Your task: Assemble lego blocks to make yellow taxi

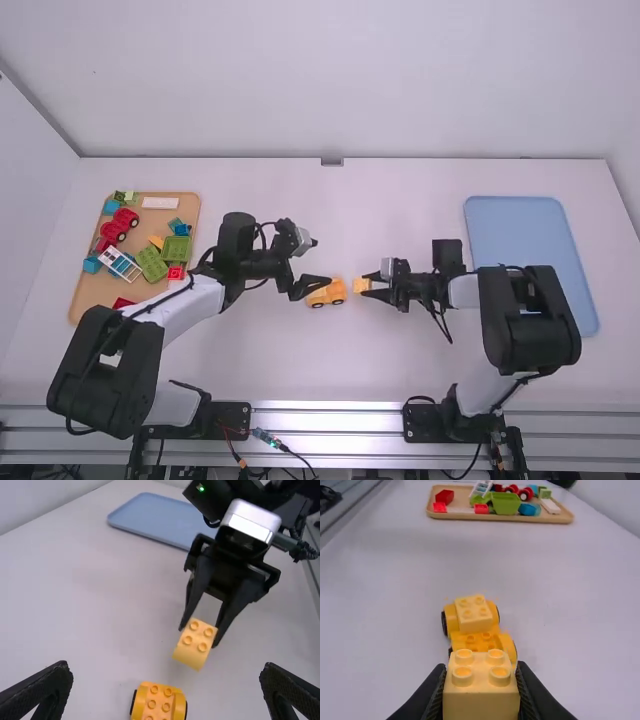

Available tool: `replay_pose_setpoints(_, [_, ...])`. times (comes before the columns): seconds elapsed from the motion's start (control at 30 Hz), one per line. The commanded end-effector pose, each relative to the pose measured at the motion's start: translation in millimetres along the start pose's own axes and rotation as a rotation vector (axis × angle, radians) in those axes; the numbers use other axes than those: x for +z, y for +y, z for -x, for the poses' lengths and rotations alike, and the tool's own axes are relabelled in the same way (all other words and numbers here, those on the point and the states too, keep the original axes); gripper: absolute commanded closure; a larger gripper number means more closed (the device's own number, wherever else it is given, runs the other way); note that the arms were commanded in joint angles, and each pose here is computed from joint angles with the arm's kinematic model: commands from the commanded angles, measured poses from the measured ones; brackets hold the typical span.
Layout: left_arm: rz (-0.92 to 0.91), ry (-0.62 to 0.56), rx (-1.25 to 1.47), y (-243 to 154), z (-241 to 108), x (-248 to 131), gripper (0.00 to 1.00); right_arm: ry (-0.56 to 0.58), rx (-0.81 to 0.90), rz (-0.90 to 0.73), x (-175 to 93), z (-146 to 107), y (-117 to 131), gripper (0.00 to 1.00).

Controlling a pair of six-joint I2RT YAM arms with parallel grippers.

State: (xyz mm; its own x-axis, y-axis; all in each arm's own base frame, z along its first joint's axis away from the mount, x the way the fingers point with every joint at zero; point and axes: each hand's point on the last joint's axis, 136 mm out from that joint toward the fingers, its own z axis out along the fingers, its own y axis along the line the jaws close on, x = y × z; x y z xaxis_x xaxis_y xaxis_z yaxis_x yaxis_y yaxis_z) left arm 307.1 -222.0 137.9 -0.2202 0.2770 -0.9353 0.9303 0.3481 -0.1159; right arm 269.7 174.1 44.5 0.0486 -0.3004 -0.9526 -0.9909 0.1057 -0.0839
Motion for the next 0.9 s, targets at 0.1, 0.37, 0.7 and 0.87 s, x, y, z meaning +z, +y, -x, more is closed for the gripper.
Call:
replay_pose_setpoints(0.1, [-0.004,-0.032,0.046,-1,18,-3,0.00,0.011,0.106,-0.064,-15,-9,-1,1.00])
replay_pose_setpoints(0.37, [0.002,-0.032,0.044,0,18,-4,0.00,0.115,0.197,-0.127,-15,-26,-12,1.00])
replay_pose_setpoints(0.7, [0.006,-0.032,0.041,2,17,-5,0.01,0.170,0.191,-0.134,-12,-35,-9,1.00])
replay_pose_setpoints(0.87, [0.005,-0.033,0.042,2,18,-5,0.01,0.123,0.145,-0.120,-17,-31,-5,1.00])
